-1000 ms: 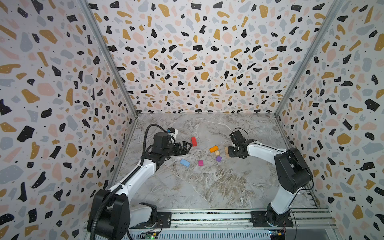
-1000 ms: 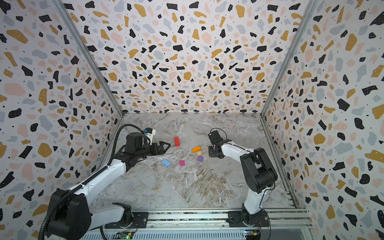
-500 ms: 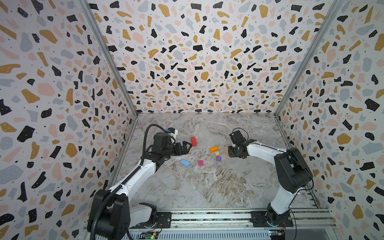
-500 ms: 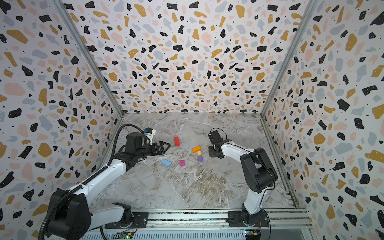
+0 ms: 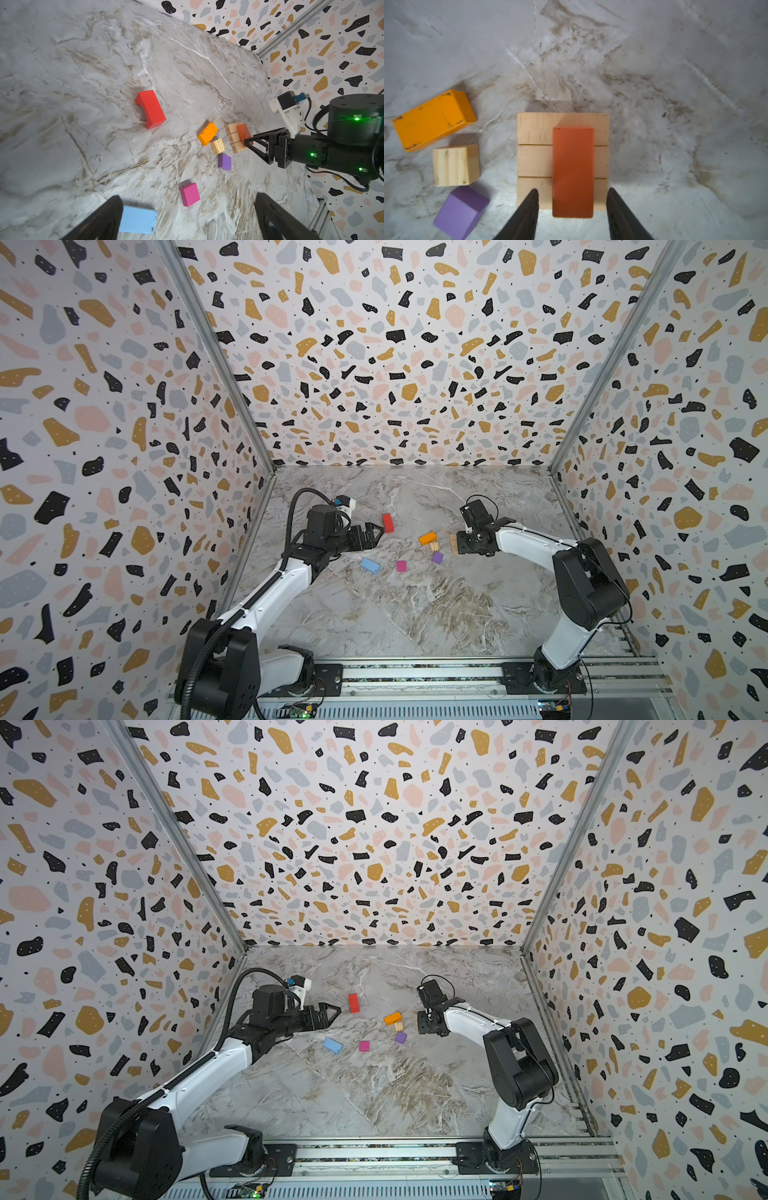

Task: Build the wood block tower
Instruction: 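Open the right gripper and raise it off the coral bar, then move the right gripper over the light blue bar near the left arm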

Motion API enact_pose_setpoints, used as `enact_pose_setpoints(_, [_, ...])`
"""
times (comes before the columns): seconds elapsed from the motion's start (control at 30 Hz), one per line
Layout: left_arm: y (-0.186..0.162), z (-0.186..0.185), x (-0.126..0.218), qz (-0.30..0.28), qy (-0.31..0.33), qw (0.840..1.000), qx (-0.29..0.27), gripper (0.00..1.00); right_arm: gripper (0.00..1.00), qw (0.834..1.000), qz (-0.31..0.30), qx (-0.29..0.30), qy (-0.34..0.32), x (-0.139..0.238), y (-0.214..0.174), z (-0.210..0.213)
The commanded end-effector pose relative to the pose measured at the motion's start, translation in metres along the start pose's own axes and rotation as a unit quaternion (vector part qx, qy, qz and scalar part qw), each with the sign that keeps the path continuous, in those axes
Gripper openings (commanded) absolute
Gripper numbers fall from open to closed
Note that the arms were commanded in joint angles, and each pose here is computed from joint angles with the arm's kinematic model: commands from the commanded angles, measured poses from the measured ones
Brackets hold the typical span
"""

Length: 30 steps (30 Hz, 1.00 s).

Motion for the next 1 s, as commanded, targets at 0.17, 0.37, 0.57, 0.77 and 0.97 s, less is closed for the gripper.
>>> enact_pose_setpoints(0.17, [0.004,0.0,0.002,-0.01,0.001,1.0,-0.013,1.0,0.68,0.997,-0.046,0.012,0.056,0.059,0.027,0.014])
enact_pose_setpoints(0.37, [0.005,0.002,0.003,-0.009,0.006,1.0,-0.014,1.0,0.78,0.991,-0.068,0.035,0.107,0.078,0.034,0.026])
enact_pose_setpoints(0.57, [0.006,0.012,0.003,-0.009,0.014,1.0,0.006,1.0,0.86,0.978,-0.07,0.092,0.175,0.087,0.027,0.048])
enact_pose_setpoints(0.77, [0.007,0.022,0.004,-0.012,0.027,0.999,0.022,1.0,0.88,0.961,-0.076,0.176,0.201,0.088,0.009,0.086])
enact_pose_setpoints(0.97, [0.008,0.038,0.009,-0.014,0.048,0.998,0.043,1.0,0.79,0.941,-0.063,0.254,0.213,0.076,-0.013,0.124])
Point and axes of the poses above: each gripper's point midway between its finger pads, its own x axis back along the fingers, its own z axis along the line the jaws close on, y = z × x, the point moved 5 cm from there along x, back along the fingers, and after that the axes turned 11 degrees about -x, right-handed, at the moved point
